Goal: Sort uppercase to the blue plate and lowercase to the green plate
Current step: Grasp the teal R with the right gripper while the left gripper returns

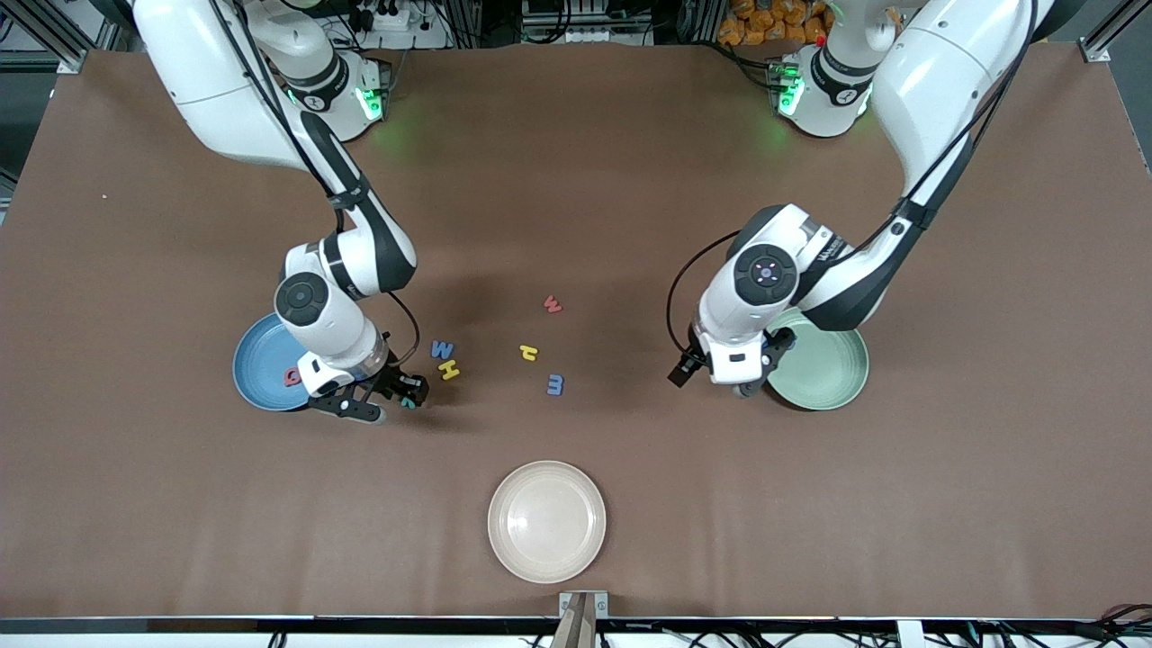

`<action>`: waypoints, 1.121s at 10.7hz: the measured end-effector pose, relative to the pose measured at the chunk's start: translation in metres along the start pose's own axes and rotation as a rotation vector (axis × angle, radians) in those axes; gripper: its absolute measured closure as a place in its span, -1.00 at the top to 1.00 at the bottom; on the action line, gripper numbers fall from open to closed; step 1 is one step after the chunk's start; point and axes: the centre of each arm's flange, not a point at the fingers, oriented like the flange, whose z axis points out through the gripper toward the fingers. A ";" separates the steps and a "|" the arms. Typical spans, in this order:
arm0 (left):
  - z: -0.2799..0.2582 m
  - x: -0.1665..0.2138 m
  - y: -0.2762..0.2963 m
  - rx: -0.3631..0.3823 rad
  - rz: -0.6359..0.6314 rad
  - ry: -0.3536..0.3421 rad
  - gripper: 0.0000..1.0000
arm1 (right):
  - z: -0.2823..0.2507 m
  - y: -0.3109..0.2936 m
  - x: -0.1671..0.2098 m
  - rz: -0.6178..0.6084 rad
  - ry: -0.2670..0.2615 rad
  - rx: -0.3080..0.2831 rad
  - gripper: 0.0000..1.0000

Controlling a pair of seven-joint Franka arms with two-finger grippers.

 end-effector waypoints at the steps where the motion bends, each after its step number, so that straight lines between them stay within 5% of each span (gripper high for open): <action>1: 0.004 -0.011 0.005 -0.001 0.017 -0.008 1.00 | 0.003 0.000 -0.001 0.004 0.000 0.000 0.22; 5: 0.019 -0.079 0.023 0.004 0.109 -0.009 1.00 | 0.006 0.000 -0.001 0.010 0.010 0.005 0.07; 12: 0.052 -0.143 0.042 0.028 0.134 -0.008 1.00 | 0.018 0.002 -0.003 0.011 0.020 0.010 -0.15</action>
